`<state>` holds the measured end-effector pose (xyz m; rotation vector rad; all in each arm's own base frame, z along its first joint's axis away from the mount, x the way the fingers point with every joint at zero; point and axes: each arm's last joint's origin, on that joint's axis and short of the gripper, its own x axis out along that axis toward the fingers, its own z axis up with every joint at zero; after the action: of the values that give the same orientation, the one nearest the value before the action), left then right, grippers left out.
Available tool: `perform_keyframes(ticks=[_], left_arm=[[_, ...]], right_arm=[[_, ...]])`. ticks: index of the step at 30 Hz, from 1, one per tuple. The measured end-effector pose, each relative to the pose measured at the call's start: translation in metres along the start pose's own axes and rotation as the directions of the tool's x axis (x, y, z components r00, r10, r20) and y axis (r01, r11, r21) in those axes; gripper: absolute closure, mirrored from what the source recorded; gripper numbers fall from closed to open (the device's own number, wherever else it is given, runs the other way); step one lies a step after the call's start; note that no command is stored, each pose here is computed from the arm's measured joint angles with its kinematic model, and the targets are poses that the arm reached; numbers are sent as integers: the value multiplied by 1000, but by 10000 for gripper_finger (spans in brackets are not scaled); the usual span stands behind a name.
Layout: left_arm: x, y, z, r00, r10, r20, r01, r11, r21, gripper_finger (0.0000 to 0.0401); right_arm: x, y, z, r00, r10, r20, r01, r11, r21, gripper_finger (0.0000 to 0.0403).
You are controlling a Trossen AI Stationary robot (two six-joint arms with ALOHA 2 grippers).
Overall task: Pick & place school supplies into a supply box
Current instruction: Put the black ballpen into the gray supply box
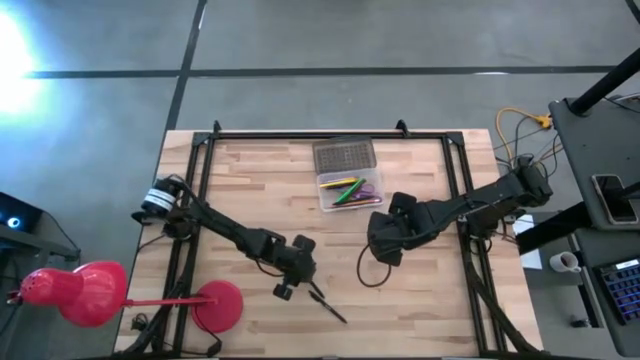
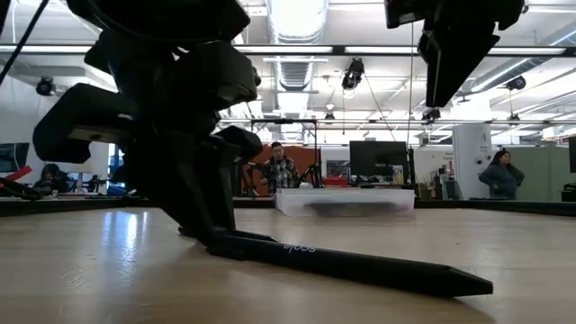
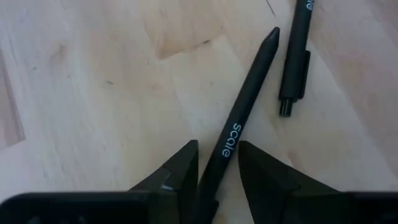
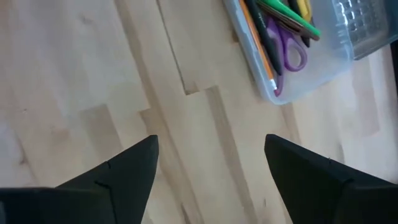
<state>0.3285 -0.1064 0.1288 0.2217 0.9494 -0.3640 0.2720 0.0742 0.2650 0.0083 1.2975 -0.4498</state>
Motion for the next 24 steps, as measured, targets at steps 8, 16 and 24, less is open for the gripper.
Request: perform_keyframes(ticks=[8, 16, 24], left_arm=[[-4, 12, -3, 1000, -10, -29, 9, 999, -48, 385], [-62, 74, 11, 986, 152, 64, -136, 970, -199, 389], [-106, 184, 45, 921, 363, 140, -304, 896, -324, 389]], right_arm=[[-6, 5, -11, 999, -19, -31, 18, 1000, -18, 130], [-22, 7, -31, 997, -71, -16, 71, 997, 17, 144], [-18, 3, -43, 995, -103, -8, 103, 982, 156, 147]])
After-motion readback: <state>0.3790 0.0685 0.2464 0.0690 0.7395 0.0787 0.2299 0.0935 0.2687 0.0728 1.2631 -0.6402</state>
